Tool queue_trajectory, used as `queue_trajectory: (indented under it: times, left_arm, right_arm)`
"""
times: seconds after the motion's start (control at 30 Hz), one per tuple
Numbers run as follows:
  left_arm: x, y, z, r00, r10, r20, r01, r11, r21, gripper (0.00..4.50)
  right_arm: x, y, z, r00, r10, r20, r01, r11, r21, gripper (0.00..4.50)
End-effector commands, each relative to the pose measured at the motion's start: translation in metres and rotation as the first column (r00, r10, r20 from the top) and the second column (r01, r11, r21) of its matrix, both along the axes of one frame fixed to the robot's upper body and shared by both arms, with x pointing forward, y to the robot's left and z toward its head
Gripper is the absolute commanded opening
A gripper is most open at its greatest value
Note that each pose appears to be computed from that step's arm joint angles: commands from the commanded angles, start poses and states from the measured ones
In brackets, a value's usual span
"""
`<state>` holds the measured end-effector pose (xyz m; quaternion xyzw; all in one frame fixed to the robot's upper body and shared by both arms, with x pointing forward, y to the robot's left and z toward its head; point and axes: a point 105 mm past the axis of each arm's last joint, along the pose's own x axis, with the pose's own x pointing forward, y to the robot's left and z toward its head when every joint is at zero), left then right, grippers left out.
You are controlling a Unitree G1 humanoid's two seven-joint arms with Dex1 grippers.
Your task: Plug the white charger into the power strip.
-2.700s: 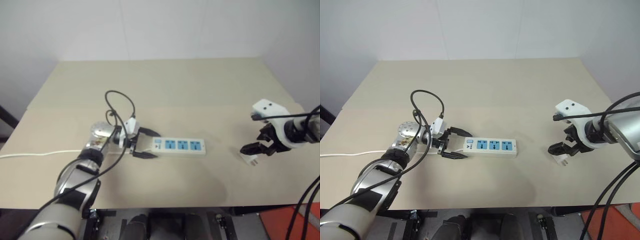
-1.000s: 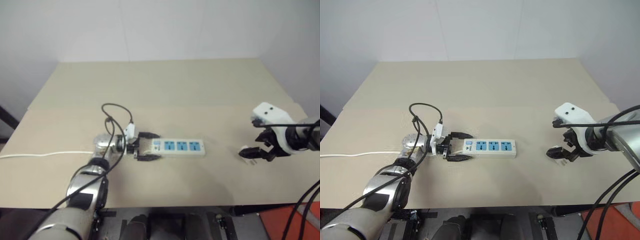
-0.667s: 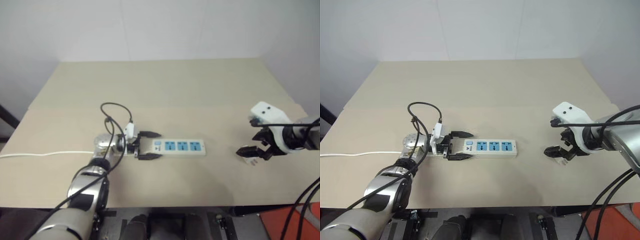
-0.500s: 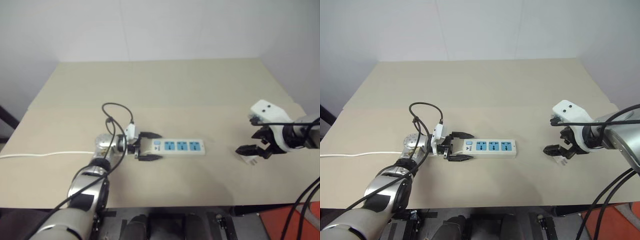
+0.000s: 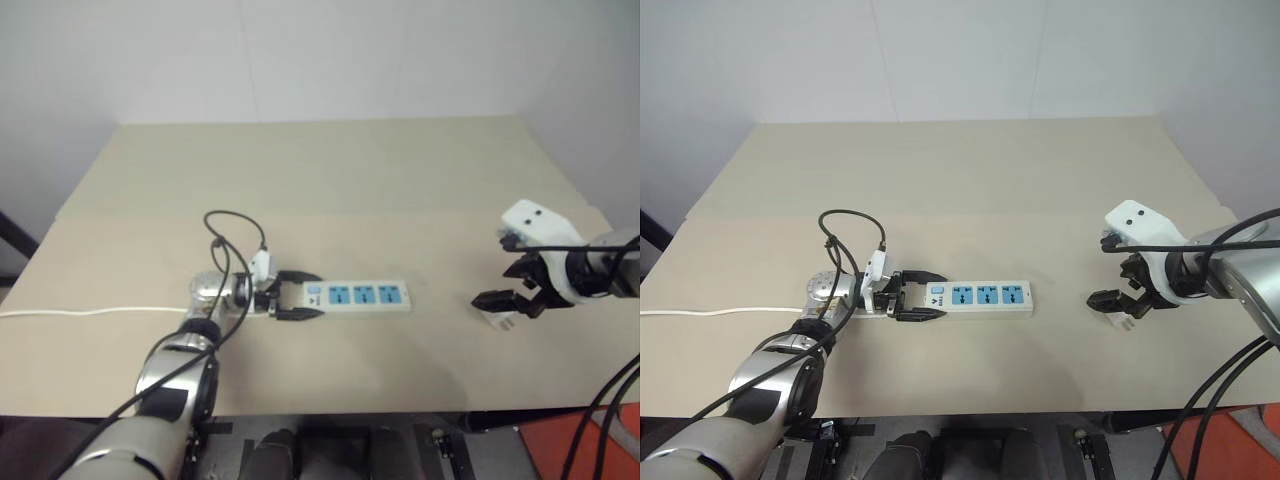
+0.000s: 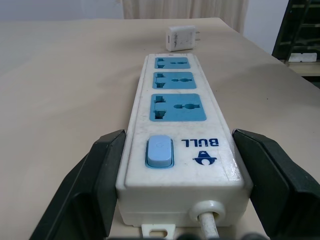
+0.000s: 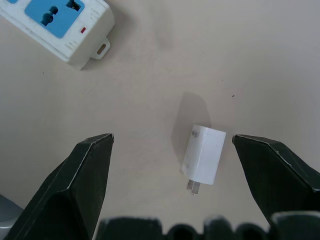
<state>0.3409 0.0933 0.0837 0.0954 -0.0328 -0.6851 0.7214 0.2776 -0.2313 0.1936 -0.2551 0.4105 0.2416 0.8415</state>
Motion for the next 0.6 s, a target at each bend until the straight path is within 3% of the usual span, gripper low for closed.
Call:
queue_trajectory:
  times: [0.03, 0.37, 0.6]
  left_arm:
    - [0.003, -0.002, 0.002, 1.000, 0.004, 0.003, -0.004, 1.000, 0.016, 3.23]
    - [0.001, -0.004, 0.002, 0.999, -0.029, 0.036, 0.027, 0.998, 0.061, 3.23]
    - [-0.002, -0.006, 0.002, 0.996, -0.052, 0.065, 0.048, 0.997, 0.063, 3.23]
  right_arm:
    - [0.001, -0.001, 0.010, 0.999, -0.009, 0.032, 0.010, 1.000, -0.012, 4.50]
    - [0.015, -0.018, 0.004, 0.988, -0.130, -0.085, 0.124, 0.990, -0.066, 4.50]
    - [0.045, -0.031, -0.012, 0.968, -0.181, -0.174, 0.167, 0.982, -0.093, 4.50]
